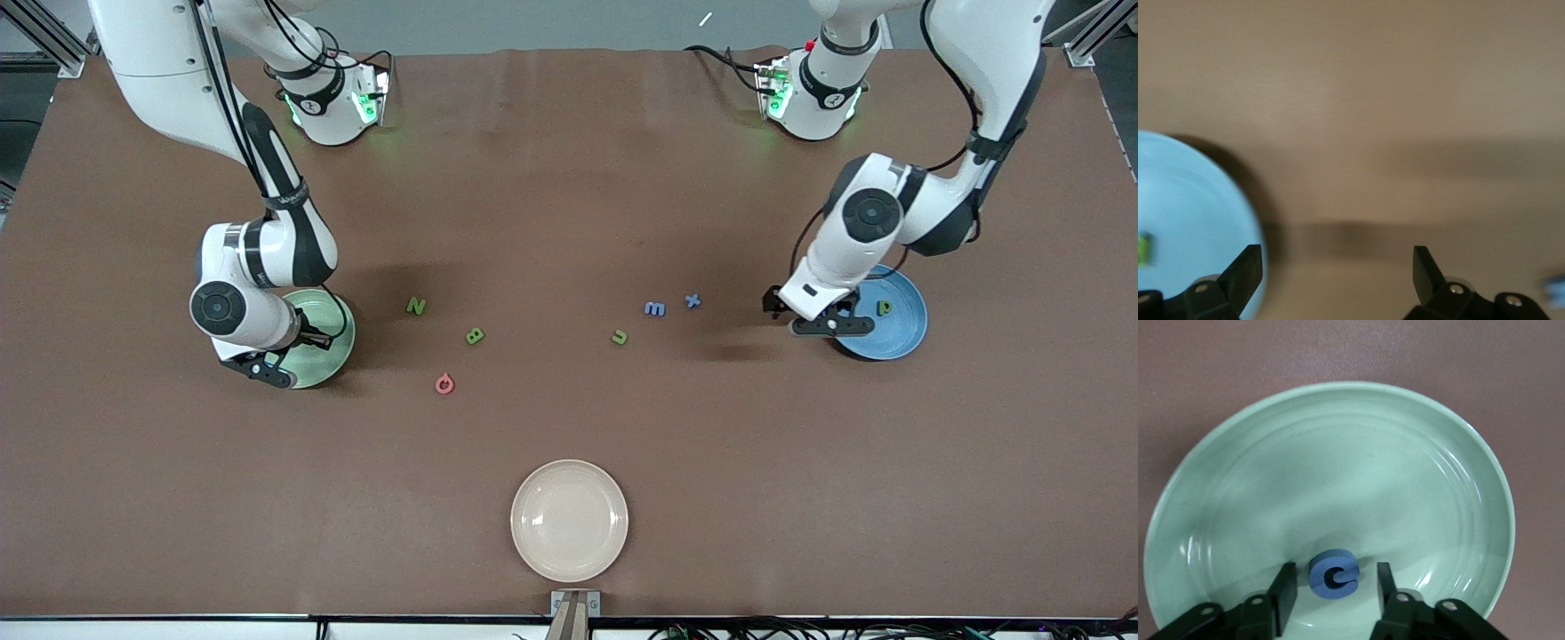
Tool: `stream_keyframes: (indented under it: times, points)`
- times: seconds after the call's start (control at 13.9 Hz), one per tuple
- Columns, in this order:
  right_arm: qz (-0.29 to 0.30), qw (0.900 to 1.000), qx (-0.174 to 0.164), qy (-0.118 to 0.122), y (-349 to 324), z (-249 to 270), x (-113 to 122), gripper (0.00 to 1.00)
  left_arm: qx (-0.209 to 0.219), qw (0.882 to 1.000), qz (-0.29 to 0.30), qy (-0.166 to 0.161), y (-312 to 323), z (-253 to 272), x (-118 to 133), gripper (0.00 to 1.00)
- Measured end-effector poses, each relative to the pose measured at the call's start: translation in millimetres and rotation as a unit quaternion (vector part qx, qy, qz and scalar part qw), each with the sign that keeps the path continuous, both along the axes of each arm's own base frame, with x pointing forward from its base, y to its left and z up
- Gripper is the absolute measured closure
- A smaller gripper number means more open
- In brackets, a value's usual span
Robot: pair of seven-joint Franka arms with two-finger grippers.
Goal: Sort upper and lower case letters into plates
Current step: 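Reach the left gripper to the blue x while the right gripper reaches the N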
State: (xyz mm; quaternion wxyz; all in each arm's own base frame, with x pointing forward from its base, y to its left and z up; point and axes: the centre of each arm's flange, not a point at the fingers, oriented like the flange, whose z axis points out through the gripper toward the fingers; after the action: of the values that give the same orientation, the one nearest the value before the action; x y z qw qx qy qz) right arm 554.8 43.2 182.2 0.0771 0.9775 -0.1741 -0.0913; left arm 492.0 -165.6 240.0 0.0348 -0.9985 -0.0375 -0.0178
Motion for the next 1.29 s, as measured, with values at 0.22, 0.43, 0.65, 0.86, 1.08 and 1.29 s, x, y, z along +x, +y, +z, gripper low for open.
stream_keyframes:
  times: [0.22, 0.43, 0.65, 0.86, 1.08, 1.29]
  points:
    - [0.008, 0.999, 0.002, 0.031, 0.8, 19.0, 12.0, 0.1, -0.025, 0.996, 0.083, -0.001, -55.1, -1.9, -10.3, 0.0]
    - [-0.025, 0.997, 0.045, 0.059, 16.5, 77.0, 37.7, 0.0, -0.038, 0.992, 0.123, 0.016, -95.7, -18.0, -22.3, 0.0]
    - [-0.032, 0.995, 0.082, 0.044, 28.6, 127.5, 37.5, 0.0, -0.043, 0.991, 0.122, 0.028, -114.5, -28.9, -29.6, 0.0]
    - [-0.01, 0.995, 0.098, 0.03, 46.5, 159.2, 17.7, 0.0, -0.046, 0.992, 0.112, 0.035, -125.3, -36.6, -32.1, 0.02]
    - [0.017, 0.994, 0.106, -0.011, 74.2, 150.1, -13.5, 0.0, -0.047, 0.993, 0.101, 0.038, -132.0, -43.9, -32.1, 0.12]
    - [0.04, 0.992, 0.105, -0.05, 97.2, 112.9, -45.4, 0.0, -0.047, 0.993, 0.1, 0.045, -132.0, -51.3, -31.5, 0.25]
